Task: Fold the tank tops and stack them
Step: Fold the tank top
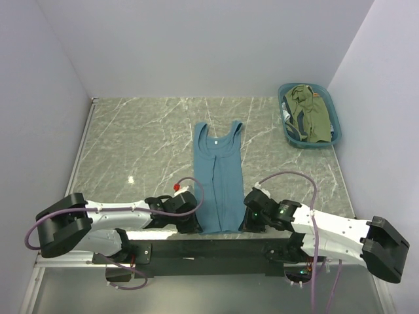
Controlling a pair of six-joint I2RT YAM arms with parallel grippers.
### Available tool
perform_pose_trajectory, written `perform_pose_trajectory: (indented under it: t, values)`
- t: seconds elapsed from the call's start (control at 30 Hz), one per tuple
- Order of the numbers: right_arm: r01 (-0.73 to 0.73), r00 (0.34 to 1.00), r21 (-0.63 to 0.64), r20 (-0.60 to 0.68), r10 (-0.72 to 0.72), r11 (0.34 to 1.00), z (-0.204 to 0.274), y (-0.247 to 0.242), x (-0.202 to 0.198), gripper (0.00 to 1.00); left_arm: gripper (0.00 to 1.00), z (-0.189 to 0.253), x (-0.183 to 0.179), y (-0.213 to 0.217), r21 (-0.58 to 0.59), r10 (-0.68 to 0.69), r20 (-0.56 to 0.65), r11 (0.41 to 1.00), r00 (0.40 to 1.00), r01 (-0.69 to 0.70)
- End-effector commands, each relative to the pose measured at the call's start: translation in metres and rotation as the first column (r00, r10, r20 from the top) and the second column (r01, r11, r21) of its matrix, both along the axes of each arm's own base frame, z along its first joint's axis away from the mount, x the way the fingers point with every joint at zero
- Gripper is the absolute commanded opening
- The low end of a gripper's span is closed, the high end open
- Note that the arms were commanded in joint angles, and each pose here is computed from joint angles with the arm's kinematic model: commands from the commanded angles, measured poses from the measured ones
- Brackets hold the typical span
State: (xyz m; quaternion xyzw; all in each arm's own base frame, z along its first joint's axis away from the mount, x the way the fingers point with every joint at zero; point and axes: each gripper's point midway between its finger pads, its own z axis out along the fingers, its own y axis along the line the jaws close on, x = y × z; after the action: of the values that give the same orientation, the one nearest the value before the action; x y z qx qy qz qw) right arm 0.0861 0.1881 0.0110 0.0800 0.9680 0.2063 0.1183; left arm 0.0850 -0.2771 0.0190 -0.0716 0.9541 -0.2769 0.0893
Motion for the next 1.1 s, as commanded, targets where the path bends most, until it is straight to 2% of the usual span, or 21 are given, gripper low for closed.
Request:
perform_pose_trajectory:
  t: [0.0,0.17,0.33,0.5,0.73,0.87,0.93,1.0,1.03,1.07]
  values:
    - [-0.037,0.999,-0.039,-0.02,0.036,0.999,-0.001,-0.004,-0.014,0.0,0.01,-0.012,-0.019,0.025,0.138,-0.053,-0.017,0.989,0.998,0.055]
    - [-0.05,0.998,-0.048,0.045,0.052,0.998,0.034,0.004,-0.01,0.0,0.01,0.002,-0.036,0.034,0.163,-0.082,-0.039,0.983,0.996,0.087]
    - [-0.037,0.99,-0.035,0.138,0.042,0.999,0.067,0.015,0.018,0.0,0.01,0.03,-0.002,0.025,0.119,-0.053,0.045,0.992,0.998,0.047]
    - [0.001,0.98,-0.029,0.197,0.004,1.0,0.08,0.027,0.06,0.0,0.01,0.052,0.057,0.012,0.082,0.003,0.125,0.997,0.992,-0.013]
    - [0.056,0.948,0.002,0.313,-0.054,0.998,0.106,0.037,0.138,0.0,0.01,0.075,0.144,0.007,0.065,0.061,0.218,0.995,0.974,-0.077]
    - [0.083,0.945,-0.019,0.32,-0.073,0.996,0.104,0.035,0.184,0.0,0.01,0.094,0.205,0.01,0.044,0.127,0.272,0.989,0.954,-0.144]
    - [0.104,0.935,-0.008,0.342,-0.095,0.995,0.113,0.032,0.213,0.0,0.0,0.084,0.225,0.012,0.06,0.132,0.26,0.987,0.957,-0.152]
    - [0.104,0.939,-0.006,0.331,-0.096,0.995,0.109,0.035,0.235,0.0,0.01,0.09,0.254,0.012,0.018,0.153,0.274,0.986,0.95,-0.164]
    - [0.115,0.938,-0.002,0.331,-0.108,0.993,0.107,0.032,0.245,0.02,0.01,0.073,0.264,0.013,0.034,0.152,0.239,0.986,0.959,-0.165]
    - [0.126,0.948,-0.01,0.297,-0.117,0.992,0.094,0.028,0.256,0.09,0.06,0.08,0.284,0.014,0.012,0.177,0.264,0.982,0.948,-0.187]
